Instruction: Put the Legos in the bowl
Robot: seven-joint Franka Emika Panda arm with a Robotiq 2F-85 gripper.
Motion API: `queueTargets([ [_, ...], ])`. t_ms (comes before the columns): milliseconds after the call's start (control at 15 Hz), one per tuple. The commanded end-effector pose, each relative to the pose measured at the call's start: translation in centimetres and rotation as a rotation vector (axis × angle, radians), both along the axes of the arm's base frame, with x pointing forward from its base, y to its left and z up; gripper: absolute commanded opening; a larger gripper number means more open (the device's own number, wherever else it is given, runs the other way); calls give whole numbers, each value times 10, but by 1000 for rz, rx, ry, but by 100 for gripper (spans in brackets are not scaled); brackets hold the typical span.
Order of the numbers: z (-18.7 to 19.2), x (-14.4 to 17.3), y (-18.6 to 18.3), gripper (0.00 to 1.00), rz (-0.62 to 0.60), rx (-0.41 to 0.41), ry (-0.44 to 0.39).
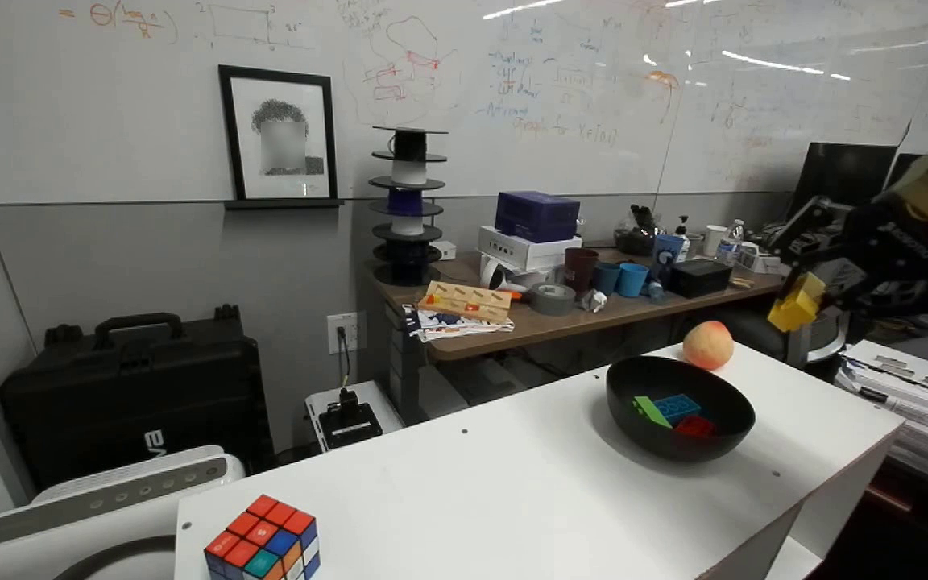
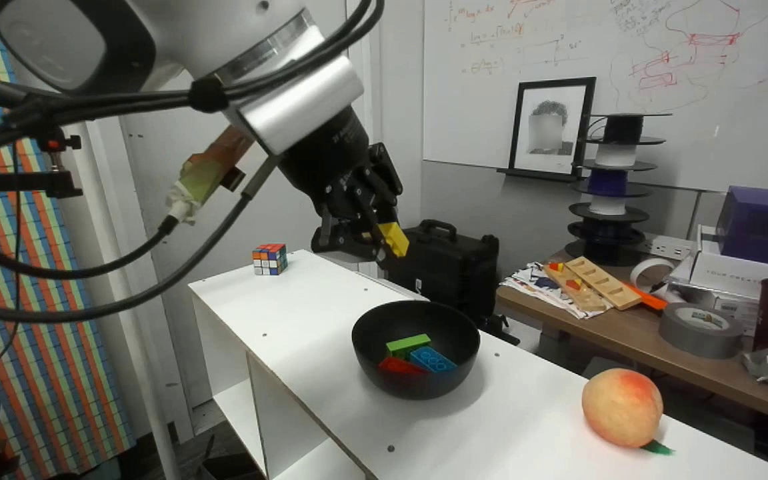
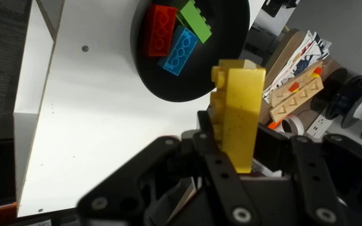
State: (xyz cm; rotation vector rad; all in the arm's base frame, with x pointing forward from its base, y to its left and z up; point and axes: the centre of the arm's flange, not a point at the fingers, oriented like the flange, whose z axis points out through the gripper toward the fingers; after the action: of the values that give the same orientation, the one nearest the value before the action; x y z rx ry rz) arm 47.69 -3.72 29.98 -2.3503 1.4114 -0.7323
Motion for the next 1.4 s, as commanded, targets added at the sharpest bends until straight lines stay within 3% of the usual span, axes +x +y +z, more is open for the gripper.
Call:
queueTargets([
  [0, -15, 49, 23, 18, 55, -24, -5],
  [267, -52, 82, 37, 19, 115, -47, 86],
  [533, -88, 81, 20, 23, 114, -96, 166],
  [600, -91, 83, 23, 52, 114, -107, 170],
  [733, -90, 85, 26, 60, 129, -116, 164],
  [1067, -48, 66, 84, 100, 224, -183, 100],
  [1333, -30, 28, 164, 100, 487, -229, 163],
])
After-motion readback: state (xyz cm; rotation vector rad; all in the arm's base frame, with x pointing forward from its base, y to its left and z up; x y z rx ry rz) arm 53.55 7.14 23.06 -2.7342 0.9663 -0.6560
